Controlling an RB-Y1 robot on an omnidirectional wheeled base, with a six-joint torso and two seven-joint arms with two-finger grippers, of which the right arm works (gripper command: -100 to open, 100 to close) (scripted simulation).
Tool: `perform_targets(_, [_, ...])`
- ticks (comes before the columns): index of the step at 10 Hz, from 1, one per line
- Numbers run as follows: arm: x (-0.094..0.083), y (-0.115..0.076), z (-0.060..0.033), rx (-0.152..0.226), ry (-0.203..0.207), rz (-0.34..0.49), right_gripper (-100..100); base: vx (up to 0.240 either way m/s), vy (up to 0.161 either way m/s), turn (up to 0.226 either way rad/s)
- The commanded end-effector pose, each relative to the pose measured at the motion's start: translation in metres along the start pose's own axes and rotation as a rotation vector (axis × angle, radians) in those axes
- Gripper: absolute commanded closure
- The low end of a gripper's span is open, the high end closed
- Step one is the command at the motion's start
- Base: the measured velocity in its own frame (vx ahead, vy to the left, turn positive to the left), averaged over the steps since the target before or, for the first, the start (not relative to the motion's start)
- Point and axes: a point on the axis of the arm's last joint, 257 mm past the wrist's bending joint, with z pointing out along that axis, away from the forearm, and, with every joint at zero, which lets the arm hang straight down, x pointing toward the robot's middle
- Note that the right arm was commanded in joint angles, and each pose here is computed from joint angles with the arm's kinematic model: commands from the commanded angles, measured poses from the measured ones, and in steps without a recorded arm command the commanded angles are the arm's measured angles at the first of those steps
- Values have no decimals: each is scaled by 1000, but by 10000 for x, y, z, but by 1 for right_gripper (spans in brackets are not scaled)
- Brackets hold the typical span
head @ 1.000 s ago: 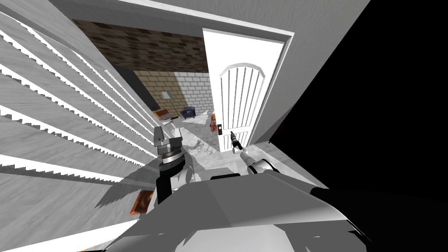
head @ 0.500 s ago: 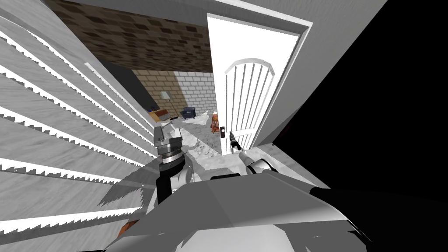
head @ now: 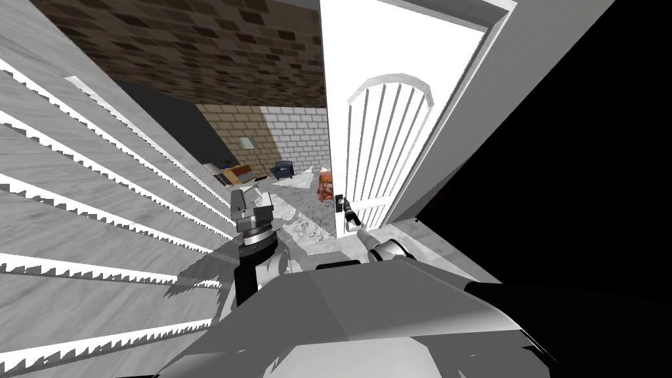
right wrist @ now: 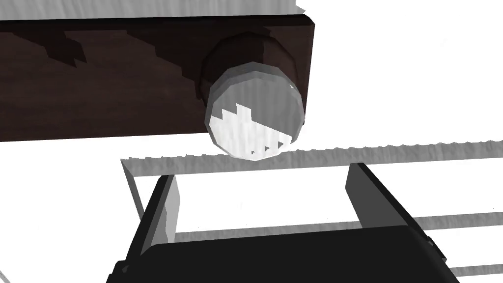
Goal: Pull the door open
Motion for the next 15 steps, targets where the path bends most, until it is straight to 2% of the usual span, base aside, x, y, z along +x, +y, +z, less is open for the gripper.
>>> perform_targets(1, [39,-4,0,1,2,7,-100,217,154,2])
perform_targets(2, [24,-6,-3,1,2,4,-100,100,73,-4])
perform_targets(3, [24,-6,-3,1,2,4,100,-14,-8,2])
perform_targets(9, [18,-37,-14,8,3,1,100,-30,-21,15])
perform_targets(15, [-139,-36,-6,6,-8,-13,100,-186,-124,76])
